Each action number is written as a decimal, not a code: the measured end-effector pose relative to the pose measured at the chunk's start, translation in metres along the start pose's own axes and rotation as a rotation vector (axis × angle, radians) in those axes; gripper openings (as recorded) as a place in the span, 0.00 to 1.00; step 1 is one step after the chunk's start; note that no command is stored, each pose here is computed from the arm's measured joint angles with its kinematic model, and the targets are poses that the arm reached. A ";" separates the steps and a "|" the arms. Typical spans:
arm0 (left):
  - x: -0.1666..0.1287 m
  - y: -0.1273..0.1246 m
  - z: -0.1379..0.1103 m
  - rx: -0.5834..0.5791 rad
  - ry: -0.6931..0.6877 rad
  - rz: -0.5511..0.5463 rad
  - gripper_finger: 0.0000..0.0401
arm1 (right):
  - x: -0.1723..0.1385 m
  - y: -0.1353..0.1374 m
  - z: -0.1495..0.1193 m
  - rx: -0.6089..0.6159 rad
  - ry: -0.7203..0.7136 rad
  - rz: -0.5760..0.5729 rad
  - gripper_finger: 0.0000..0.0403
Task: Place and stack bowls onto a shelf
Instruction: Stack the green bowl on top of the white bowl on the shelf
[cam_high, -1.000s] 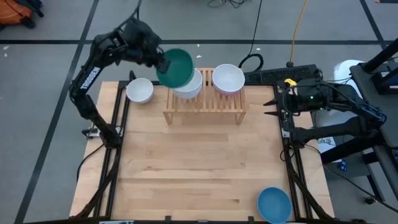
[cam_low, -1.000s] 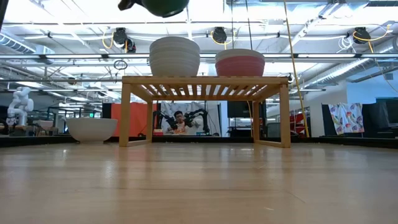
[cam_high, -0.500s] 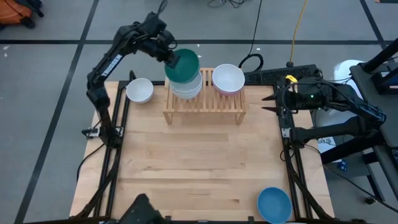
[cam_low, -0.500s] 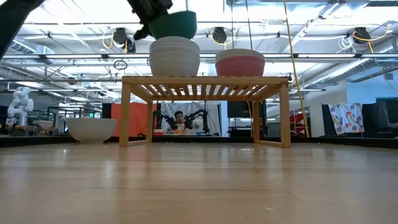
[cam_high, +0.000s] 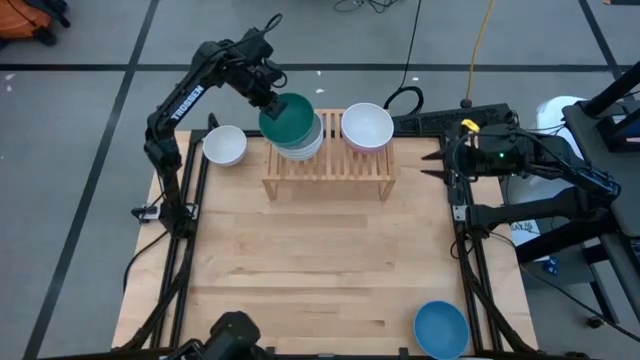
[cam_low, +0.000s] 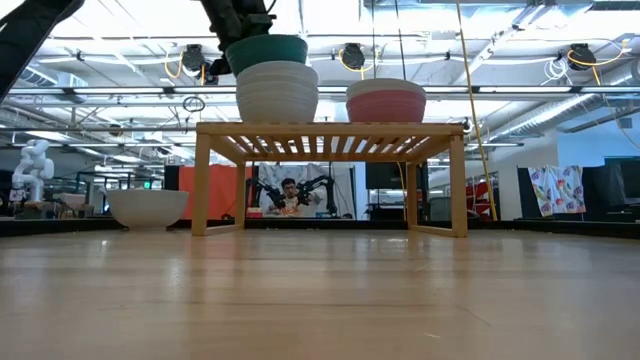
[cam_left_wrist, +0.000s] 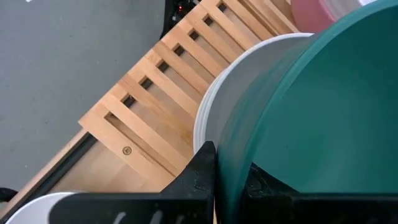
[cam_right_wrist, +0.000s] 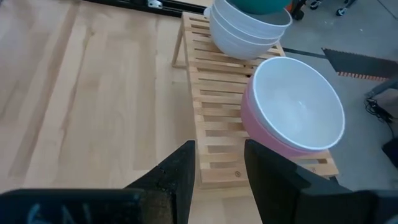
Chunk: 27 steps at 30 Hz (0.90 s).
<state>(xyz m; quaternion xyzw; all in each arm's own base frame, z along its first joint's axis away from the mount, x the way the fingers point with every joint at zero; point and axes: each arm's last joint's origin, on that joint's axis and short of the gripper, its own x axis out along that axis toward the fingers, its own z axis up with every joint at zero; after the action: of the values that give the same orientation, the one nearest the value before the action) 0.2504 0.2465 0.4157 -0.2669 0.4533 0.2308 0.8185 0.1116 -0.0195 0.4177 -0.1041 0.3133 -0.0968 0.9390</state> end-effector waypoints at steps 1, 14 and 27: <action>0.000 0.000 0.000 0.002 0.000 0.000 0.01 | 0.000 0.000 0.000 0.000 0.002 -0.007 0.33; 0.041 0.004 0.011 0.015 0.085 -0.030 0.01 | 0.000 -0.001 0.000 -0.001 0.005 -0.023 0.33; 0.047 0.005 0.014 0.017 0.075 -0.048 0.14 | 0.000 -0.001 0.000 -0.001 0.006 -0.023 0.33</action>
<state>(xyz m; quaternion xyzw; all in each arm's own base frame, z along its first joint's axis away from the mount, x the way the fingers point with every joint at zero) 0.2788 0.2659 0.3803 -0.2793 0.4792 0.1970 0.8084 0.1114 -0.0201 0.4177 -0.1079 0.3148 -0.1075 0.9369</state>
